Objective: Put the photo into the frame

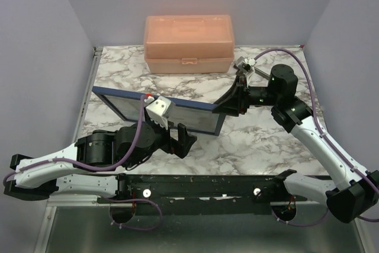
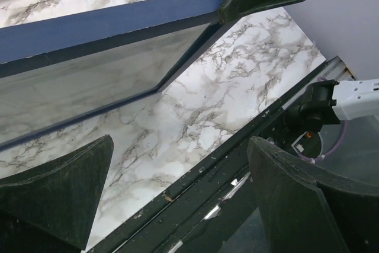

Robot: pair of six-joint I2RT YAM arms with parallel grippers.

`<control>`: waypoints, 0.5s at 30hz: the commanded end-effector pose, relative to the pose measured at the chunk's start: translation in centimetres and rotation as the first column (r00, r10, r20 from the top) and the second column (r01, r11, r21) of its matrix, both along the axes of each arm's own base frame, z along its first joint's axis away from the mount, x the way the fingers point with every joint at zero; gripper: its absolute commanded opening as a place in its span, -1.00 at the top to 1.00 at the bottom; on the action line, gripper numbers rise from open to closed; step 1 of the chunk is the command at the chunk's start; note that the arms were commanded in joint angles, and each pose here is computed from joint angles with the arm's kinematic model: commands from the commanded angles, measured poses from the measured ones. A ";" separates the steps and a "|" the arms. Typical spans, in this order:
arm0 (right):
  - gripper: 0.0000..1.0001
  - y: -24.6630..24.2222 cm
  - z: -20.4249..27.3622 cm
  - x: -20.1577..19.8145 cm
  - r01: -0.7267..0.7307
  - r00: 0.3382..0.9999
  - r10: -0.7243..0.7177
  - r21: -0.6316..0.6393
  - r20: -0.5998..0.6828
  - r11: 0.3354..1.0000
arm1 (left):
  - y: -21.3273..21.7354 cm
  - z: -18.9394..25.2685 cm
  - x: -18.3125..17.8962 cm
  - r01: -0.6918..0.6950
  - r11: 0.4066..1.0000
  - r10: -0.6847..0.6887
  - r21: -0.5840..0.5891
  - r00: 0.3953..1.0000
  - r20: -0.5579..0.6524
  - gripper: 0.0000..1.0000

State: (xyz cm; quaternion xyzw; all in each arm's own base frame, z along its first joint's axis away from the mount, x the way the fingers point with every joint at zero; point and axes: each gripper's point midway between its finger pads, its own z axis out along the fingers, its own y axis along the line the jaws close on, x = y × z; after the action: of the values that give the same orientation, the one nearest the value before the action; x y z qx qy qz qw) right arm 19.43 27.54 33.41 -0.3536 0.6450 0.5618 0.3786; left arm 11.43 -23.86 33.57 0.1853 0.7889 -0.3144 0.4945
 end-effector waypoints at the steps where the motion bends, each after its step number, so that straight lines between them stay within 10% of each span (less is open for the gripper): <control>1: 0.99 -0.4 1.9 -2.9 -0.134 0.984 0.138 0.045 -0.114 0.990 | -0.6 -0.2 -0.4 0.030 0.999 -0.031 -0.020 0.999 -0.032 -0.97; 15: 0.99 -1.4 1.7 -1.0 -0.098 0.975 0.108 0.061 -0.192 0.993 | -0.5 -1.6 0.1 0.004 1.000 -0.003 0.025 0.999 -0.049 -0.97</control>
State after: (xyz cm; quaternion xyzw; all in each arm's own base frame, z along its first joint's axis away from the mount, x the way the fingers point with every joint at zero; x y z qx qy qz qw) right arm 18.62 26.46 33.90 -0.3130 0.6589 0.6161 0.2971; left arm 11.69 -24.19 32.94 0.1829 0.7966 -0.3127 0.4839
